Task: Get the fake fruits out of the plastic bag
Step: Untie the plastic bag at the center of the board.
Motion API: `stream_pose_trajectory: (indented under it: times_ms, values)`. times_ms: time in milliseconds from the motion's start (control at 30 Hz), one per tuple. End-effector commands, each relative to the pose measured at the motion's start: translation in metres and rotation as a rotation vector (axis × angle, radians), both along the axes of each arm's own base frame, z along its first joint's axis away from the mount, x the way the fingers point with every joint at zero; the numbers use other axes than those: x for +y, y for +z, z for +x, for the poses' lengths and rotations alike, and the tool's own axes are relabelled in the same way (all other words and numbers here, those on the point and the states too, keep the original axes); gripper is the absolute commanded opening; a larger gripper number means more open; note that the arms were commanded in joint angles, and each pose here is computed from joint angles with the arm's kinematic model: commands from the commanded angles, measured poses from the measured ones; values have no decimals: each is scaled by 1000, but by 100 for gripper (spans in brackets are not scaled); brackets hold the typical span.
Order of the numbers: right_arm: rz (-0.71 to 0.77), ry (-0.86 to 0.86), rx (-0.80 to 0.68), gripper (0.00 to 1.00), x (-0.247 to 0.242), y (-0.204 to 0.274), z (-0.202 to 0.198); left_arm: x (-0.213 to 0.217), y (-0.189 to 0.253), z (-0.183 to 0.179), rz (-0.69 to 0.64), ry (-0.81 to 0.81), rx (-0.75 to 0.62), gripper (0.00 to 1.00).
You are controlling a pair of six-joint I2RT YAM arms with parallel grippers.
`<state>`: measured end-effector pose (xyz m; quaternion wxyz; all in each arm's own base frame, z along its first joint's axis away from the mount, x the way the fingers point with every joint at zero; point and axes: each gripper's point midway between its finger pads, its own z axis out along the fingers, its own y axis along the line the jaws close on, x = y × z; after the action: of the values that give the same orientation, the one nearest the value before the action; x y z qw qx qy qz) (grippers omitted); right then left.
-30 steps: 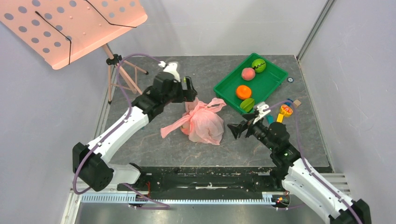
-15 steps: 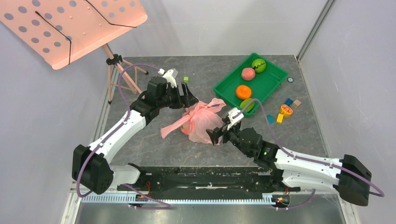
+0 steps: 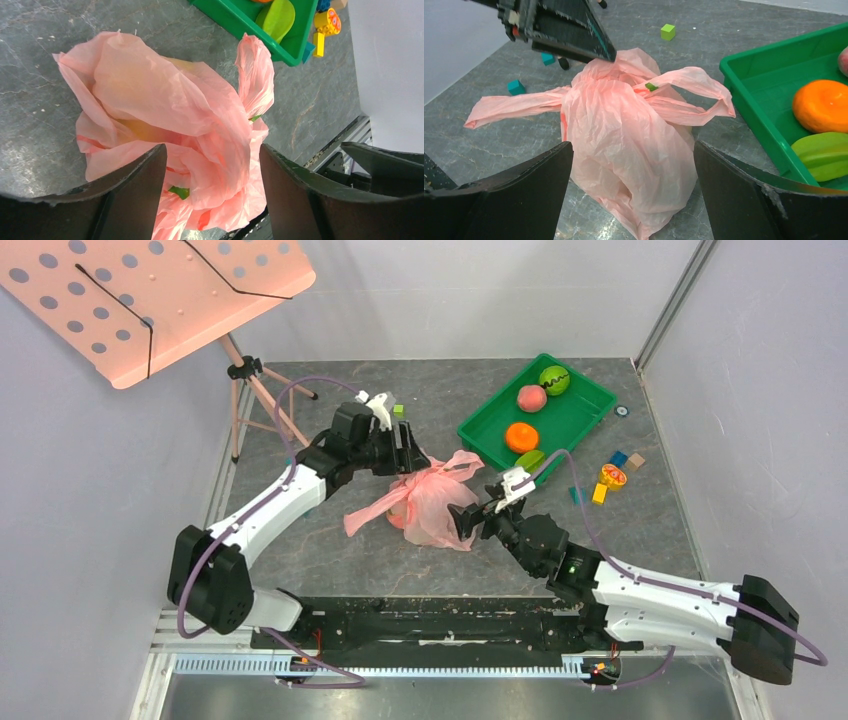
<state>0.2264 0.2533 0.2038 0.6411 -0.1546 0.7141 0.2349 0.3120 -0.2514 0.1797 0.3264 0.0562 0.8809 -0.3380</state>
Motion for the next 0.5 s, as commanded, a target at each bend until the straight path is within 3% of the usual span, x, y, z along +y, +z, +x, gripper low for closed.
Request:
stream_pose_trajectory:
  times_ms: [0, 100, 300, 467]
  values:
    - [42, -39, -16, 94, -9, 8, 1, -13, 12, 6, 38, -47, -71, 69]
    - [33, -30, -23, 94, -9, 8, -1, -11, 9, 9, 66, -30, -76, 57]
    - [-67, 49, -50, 93, 8, 3, -3, -2, 13, 9, 82, 8, -101, 3]
    - [-115, 84, -71, 92, 35, 7, -6, 5, 20, 2, 74, 27, -118, 2]
